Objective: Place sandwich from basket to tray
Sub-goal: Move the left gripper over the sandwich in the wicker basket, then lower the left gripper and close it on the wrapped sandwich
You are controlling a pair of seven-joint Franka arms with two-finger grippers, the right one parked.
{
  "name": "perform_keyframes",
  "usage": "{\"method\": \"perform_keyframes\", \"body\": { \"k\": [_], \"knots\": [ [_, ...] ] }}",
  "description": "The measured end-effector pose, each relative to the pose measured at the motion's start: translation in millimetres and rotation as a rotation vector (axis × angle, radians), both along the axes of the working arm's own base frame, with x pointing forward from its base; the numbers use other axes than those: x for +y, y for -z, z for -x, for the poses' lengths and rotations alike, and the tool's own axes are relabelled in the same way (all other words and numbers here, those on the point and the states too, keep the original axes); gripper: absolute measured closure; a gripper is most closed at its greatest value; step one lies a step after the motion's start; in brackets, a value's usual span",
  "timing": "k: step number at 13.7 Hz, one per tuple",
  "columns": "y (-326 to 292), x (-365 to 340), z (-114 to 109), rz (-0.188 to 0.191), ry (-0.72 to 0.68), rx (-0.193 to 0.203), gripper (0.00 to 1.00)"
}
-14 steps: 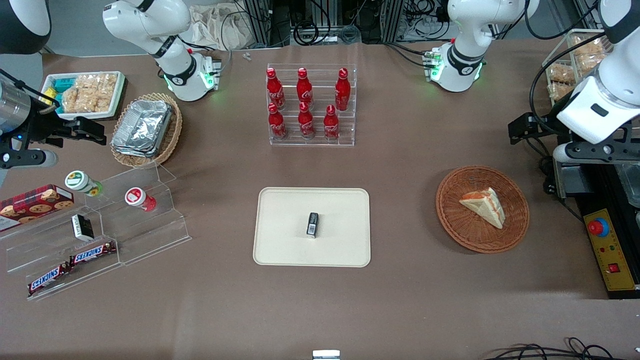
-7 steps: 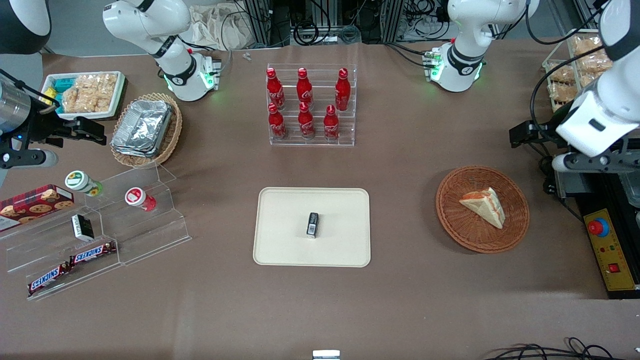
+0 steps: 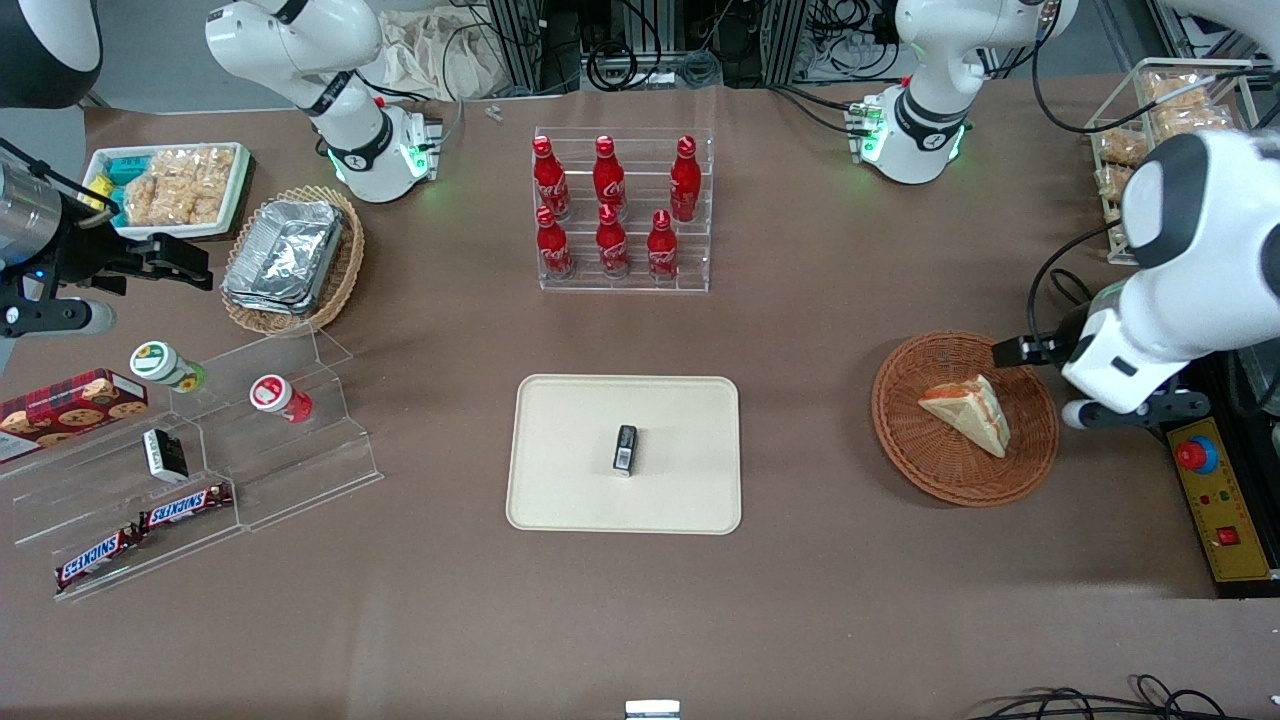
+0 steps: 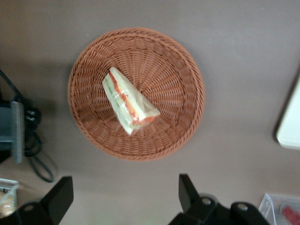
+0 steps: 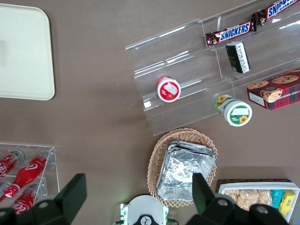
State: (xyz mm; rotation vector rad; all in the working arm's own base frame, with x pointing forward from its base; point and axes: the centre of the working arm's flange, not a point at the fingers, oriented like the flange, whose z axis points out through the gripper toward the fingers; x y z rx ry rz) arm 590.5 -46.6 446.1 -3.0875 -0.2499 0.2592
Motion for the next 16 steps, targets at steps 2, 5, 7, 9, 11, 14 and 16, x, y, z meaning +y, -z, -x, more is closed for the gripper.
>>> {"method": "perform_keyframes", "body": {
  "k": [2,5,7,9,11,14,16],
  "knots": [
    [40,-1,5,-0.013,-0.096,-0.027,0.0],
    [94,-1,19,-0.019,-0.215,-0.086,0.0],
    [121,8,28,-0.019,-0.294,-0.126,0.0],
    [145,17,32,-0.019,-0.37,-0.159,0.0],
    [170,20,33,-0.02,-0.438,-0.167,0.0],
    [203,19,30,-0.022,-0.514,-0.164,0.05],
    [218,25,31,-0.031,-0.542,-0.152,0.27]
  ]
}}
